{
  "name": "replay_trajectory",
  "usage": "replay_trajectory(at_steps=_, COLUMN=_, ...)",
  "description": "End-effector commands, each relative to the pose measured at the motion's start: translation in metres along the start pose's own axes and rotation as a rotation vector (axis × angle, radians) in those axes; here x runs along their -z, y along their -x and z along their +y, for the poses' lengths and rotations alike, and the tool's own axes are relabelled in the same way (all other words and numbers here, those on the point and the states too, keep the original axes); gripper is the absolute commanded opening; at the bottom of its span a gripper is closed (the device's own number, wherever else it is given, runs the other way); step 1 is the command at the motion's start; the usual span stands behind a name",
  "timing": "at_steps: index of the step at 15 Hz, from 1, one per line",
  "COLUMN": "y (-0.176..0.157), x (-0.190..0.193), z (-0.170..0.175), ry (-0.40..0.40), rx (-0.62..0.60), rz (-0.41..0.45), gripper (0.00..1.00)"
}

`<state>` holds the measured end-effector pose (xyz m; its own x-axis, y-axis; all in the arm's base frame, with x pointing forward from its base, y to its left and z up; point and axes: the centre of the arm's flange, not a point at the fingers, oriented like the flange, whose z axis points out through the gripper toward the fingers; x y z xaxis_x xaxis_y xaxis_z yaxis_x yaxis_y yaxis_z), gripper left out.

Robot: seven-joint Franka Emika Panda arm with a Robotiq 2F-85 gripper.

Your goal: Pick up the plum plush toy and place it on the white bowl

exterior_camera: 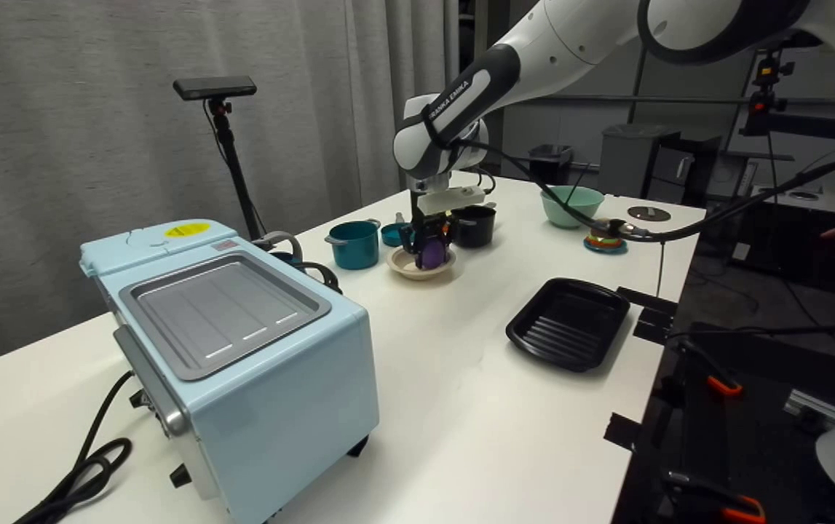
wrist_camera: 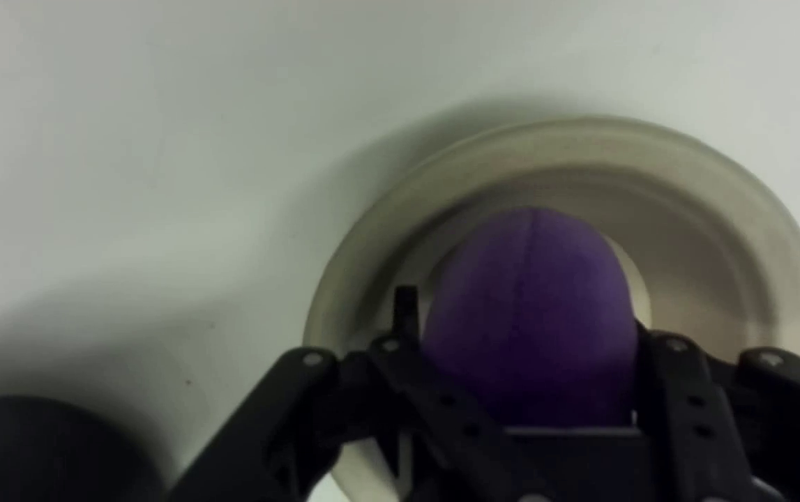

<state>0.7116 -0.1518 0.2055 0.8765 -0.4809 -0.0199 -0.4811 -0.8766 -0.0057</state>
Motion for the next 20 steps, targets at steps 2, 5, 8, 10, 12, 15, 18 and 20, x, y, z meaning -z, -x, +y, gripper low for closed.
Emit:
replay_trajectory(at_steps=2, y=-0.004, x=0.011, z=0.007, ry=0.001, rx=-0.001, rz=0.000, gripper=0.99)
replay_trajectory(at_steps=5, y=0.000, x=0.019, z=0.012, ry=-0.003, rx=-0.003, rz=0.014, gripper=1.00)
replay_trajectory(at_steps=8, y=0.005, x=0.032, z=0.017, ry=-0.007, rx=-0.005, rz=0.038, gripper=1.00)
replay_trajectory(at_steps=10, y=0.008, x=0.045, z=0.021, ry=-0.013, rx=-0.008, rz=0.056, gripper=1.00)
replay_trajectory(at_steps=12, y=0.012, x=0.058, z=0.026, ry=-0.020, rx=-0.012, rz=0.076, gripper=1.00)
replay_trajectory(at_steps=15, y=0.018, x=0.073, z=0.034, ry=-0.026, rx=-0.016, rz=0.098, gripper=1.00)
replay_trajectory(at_steps=18, y=0.026, x=0.086, z=0.045, ry=-0.037, rx=-0.027, rz=0.118, gripper=1.00)
replay_trajectory(at_steps=20, y=0.031, x=0.093, z=0.054, ry=-0.050, rx=-0.034, rz=0.119, gripper=1.00)
